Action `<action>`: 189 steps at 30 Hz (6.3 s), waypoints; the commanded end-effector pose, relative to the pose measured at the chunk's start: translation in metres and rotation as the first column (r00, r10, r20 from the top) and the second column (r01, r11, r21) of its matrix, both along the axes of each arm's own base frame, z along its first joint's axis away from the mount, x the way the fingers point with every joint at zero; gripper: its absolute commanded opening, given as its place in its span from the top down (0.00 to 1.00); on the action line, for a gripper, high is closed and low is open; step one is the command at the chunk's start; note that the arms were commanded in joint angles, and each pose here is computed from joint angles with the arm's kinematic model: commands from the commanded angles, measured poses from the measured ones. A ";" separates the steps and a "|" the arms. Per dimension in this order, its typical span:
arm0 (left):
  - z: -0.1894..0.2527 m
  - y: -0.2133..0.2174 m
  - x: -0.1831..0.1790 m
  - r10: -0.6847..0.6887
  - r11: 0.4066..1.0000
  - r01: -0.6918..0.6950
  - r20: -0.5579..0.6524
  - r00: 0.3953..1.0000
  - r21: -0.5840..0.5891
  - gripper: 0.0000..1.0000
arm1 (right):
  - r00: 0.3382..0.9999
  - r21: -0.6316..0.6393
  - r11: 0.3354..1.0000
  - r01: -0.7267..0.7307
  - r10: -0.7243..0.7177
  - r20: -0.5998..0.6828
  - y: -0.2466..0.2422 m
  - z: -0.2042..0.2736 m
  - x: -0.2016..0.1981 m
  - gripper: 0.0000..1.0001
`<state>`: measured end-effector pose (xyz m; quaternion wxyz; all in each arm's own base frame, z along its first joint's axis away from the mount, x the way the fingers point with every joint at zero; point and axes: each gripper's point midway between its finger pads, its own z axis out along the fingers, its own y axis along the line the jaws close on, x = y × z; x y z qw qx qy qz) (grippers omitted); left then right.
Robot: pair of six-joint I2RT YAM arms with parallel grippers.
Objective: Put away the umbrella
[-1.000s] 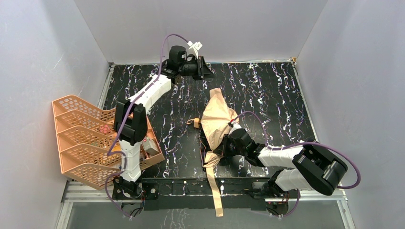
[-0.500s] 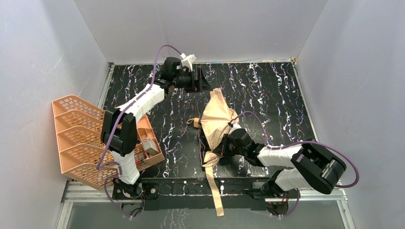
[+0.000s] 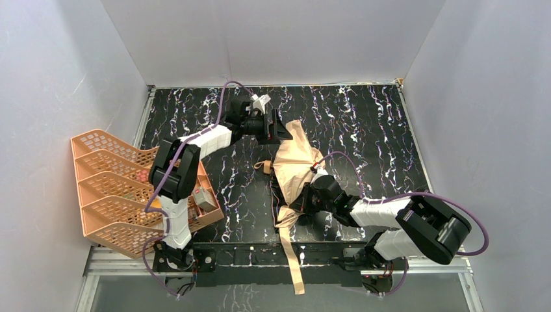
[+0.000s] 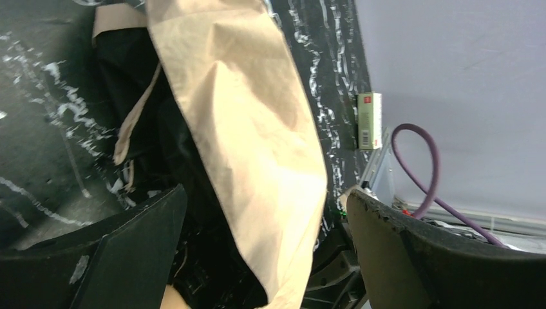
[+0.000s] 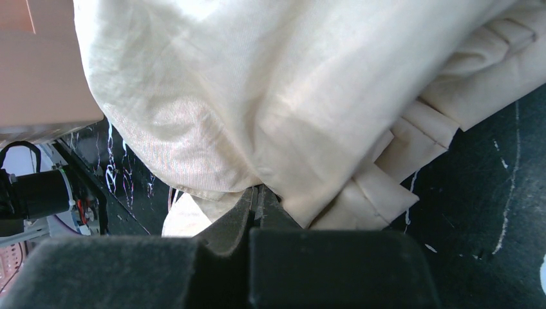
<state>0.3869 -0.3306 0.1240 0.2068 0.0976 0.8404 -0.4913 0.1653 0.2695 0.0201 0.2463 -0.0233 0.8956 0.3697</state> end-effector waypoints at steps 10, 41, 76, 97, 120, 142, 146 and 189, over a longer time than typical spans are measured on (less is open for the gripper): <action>0.032 -0.029 -0.001 -0.100 0.972 0.100 0.012 0.995 -0.211 0.14 | 0.996 -0.159 0.987 -0.008 -0.006 -0.084 -0.029 -0.038 -0.018 1.00; 0.016 -0.012 0.018 0.044 0.999 -0.042 0.057 0.997 -0.034 0.15 | 0.996 -0.155 0.988 -0.011 -0.002 -0.085 -0.027 -0.038 -0.018 1.00; 0.044 -0.061 0.039 -0.079 0.956 0.098 0.079 0.994 -0.276 0.26 | 0.997 -0.157 0.988 -0.008 -0.004 -0.079 -0.027 -0.034 -0.016 1.00; 0.034 -0.061 0.035 -0.118 0.961 0.131 0.065 0.991 -0.242 0.58 | 0.996 -0.154 0.988 -0.013 -0.001 -0.090 -0.027 -0.038 -0.018 1.00; 0.143 -0.035 -0.020 -0.119 0.954 0.191 0.293 0.949 -0.230 0.61 | 0.994 -0.165 0.986 -0.024 0.006 -0.107 -0.027 -0.043 -0.020 1.00; 0.107 -0.054 0.015 -0.115 0.979 0.144 0.193 0.974 -0.145 0.57 | 0.995 -0.150 0.988 -0.019 0.004 -0.101 -0.025 -0.040 -0.019 1.00; 0.104 -0.059 0.025 -0.105 0.980 0.133 0.183 0.977 -0.147 0.57 | 0.995 -0.151 0.988 -0.019 0.004 -0.101 -0.025 -0.041 -0.020 1.00; 0.081 -0.027 -0.162 -0.131 0.986 0.160 0.373 0.919 -0.049 0.87 | 1.000 -0.089 0.996 -0.002 0.002 -0.001 -0.017 0.017 -0.005 0.97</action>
